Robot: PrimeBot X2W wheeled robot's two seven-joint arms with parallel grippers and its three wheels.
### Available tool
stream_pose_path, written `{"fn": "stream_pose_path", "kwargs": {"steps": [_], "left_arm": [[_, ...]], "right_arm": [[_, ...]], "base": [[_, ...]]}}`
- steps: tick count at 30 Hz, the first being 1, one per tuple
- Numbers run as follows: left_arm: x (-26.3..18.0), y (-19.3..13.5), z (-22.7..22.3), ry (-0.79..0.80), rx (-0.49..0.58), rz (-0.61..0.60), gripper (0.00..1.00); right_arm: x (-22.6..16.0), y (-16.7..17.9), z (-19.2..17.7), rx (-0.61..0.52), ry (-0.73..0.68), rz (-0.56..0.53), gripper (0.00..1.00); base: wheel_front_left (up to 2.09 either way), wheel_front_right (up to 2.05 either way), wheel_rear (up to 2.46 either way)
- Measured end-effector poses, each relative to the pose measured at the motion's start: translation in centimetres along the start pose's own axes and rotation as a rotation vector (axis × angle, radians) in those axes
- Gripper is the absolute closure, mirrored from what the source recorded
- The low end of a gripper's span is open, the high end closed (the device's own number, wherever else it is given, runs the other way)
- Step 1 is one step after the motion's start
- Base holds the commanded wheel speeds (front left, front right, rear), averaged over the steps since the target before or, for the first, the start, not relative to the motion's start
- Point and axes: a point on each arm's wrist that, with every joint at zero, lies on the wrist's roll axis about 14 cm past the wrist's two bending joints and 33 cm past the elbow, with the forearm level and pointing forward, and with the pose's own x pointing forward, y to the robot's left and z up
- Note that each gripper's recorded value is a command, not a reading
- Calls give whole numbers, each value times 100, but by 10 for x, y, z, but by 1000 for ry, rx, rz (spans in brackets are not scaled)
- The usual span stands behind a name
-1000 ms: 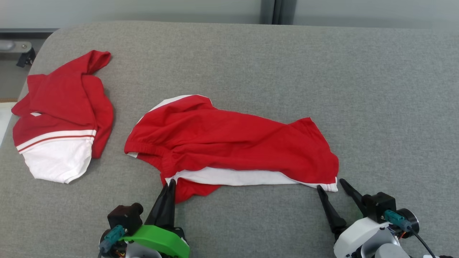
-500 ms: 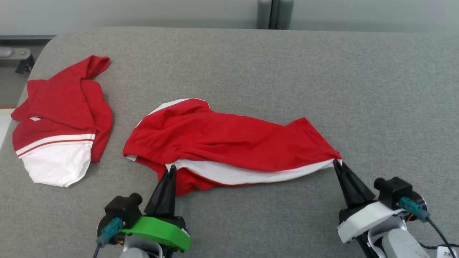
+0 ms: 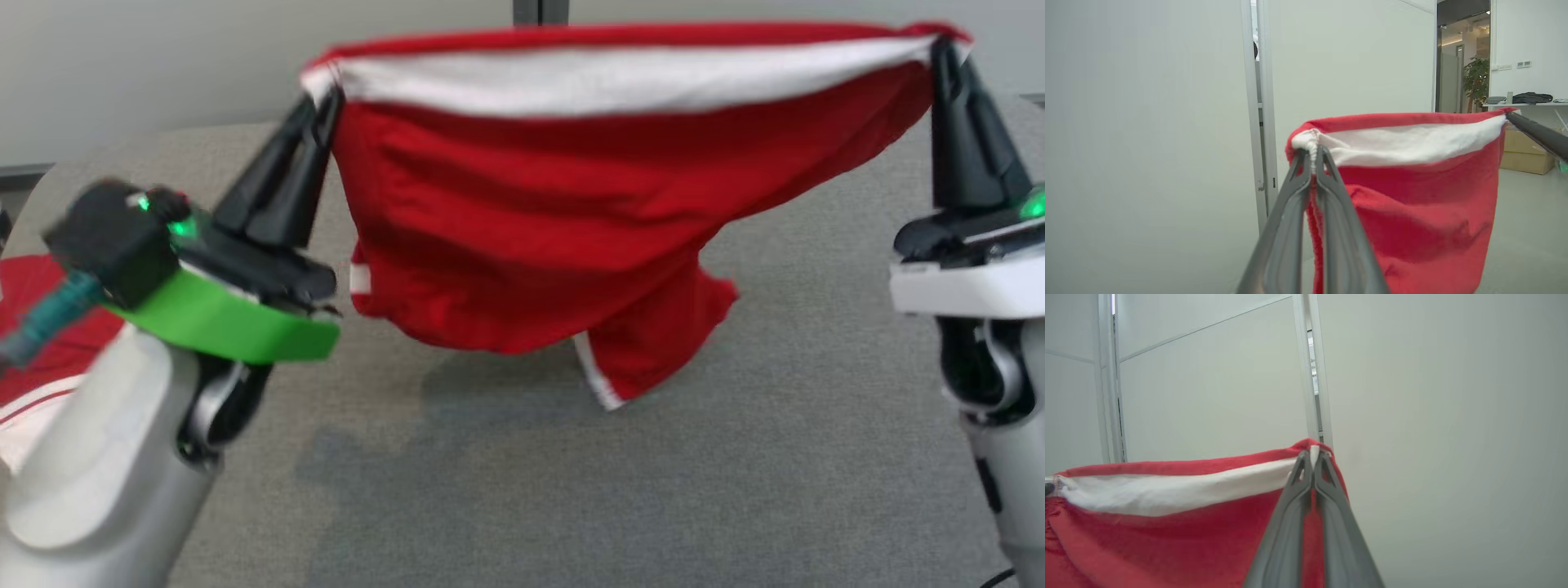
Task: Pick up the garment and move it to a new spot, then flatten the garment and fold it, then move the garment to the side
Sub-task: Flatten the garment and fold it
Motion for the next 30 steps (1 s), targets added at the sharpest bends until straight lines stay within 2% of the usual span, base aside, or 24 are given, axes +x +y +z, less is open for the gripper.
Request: {"fn": "stream_pose_path", "kwargs": {"steps": [3, 6, 14, 21, 23, 26, 30], "left_arm": [[31, -6, 33, -46, -16, -71, 100], [52, -3, 34, -12, -72, -92, 100], [99, 34, -19, 78, -180, -33, 100], [142, 66, -35, -45, -150, 1, 100], [144, 70, -48, -47, -189, 20, 100], [134, 75, -78, 8, -222, 51, 100], [84, 76, -137, 164, -308, 145, 100]], "right_arm": [[19, -4, 33, -42, -52, 26, 100], [35, -11, 46, -92, -46, 34, 100], [85, -46, 18, -210, 18, 1, 100], [127, -79, 3, -311, -57, -54, 100], [129, -84, -5, -307, -55, -69, 100], [116, -86, -32, -302, 21, -69, 100], [61, -93, -81, -250, 193, -108, 100]], "base": [[0, 0, 0], [0, 0, 0], [0, 0, 0], [0, 0, 0], [0, 0, 0], [0, 0, 0], [0, 0, 0]]}}
